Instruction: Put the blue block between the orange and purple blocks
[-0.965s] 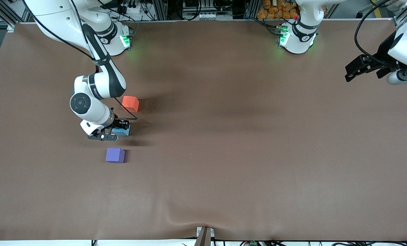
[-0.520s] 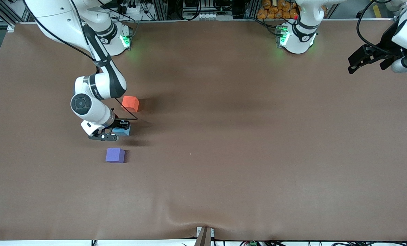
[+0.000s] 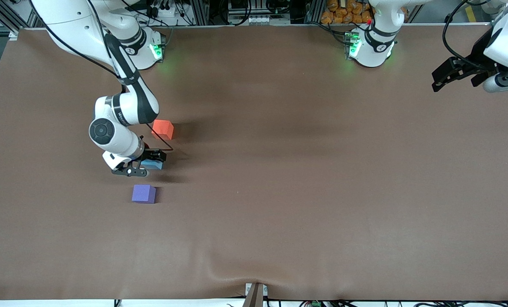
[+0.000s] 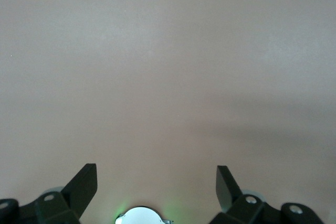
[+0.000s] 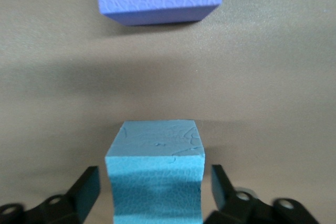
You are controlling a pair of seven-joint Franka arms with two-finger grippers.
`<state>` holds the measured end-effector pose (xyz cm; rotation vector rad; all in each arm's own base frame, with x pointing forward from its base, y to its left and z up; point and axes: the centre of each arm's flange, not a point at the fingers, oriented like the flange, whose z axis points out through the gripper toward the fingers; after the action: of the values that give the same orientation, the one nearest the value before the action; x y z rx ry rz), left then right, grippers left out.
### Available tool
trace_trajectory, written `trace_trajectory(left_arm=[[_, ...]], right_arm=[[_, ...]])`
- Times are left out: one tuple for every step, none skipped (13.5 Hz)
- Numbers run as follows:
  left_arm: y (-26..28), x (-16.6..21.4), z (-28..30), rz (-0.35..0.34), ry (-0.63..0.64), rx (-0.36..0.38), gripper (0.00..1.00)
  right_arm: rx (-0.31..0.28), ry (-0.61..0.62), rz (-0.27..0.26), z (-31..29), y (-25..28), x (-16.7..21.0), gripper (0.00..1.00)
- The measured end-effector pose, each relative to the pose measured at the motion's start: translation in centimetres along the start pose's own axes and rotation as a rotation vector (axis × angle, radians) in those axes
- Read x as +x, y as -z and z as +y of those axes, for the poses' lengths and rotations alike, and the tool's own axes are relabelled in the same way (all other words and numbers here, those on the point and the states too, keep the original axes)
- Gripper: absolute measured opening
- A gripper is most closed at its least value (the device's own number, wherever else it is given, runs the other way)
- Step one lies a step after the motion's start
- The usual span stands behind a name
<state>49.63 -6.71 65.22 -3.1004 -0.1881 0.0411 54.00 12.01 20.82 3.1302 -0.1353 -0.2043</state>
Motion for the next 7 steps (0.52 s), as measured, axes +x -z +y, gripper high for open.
trace_trajectory(left_arm=[[-0.1,0.0,0.0,-0.002,0.0,0.001,1.0],[-0.3,0.0,0.0,-0.006,0.001,0.001,1.0],[-0.4,0.0,-0.1,-0.008,0.0,0.002,1.0],[-0.5,0.0,-0.2,-0.01,-0.001,0.002,1.0],[-0.5,0.1,-0.4,-0.011,-0.008,0.002,1.0],[-0.6,0.2,-0.7,-0.012,-0.013,0.002,1.0],[-0.6,0.2,-0.9,-0.012,-0.019,0.001,1.0]], right_arm=[[-0.006,0.001,-0.046,-0.4,1.8,0.7,1.0],[-0.011,-0.001,-0.104,-0.5,5.0,1.9,1.0],[-0.008,-0.008,-0.131,-0.3,8.5,3.0,1.0],[0.0,-0.018,-0.139,0.2,12.5,4.1,1.0],[0.013,-0.029,-0.126,1.0,16.9,5.2,1.0],[0.031,-0.047,-0.1,2.2,21.5,6.1,1.0],[0.054,-0.067,-0.08,4.0,25.5,6.7,1.0]])
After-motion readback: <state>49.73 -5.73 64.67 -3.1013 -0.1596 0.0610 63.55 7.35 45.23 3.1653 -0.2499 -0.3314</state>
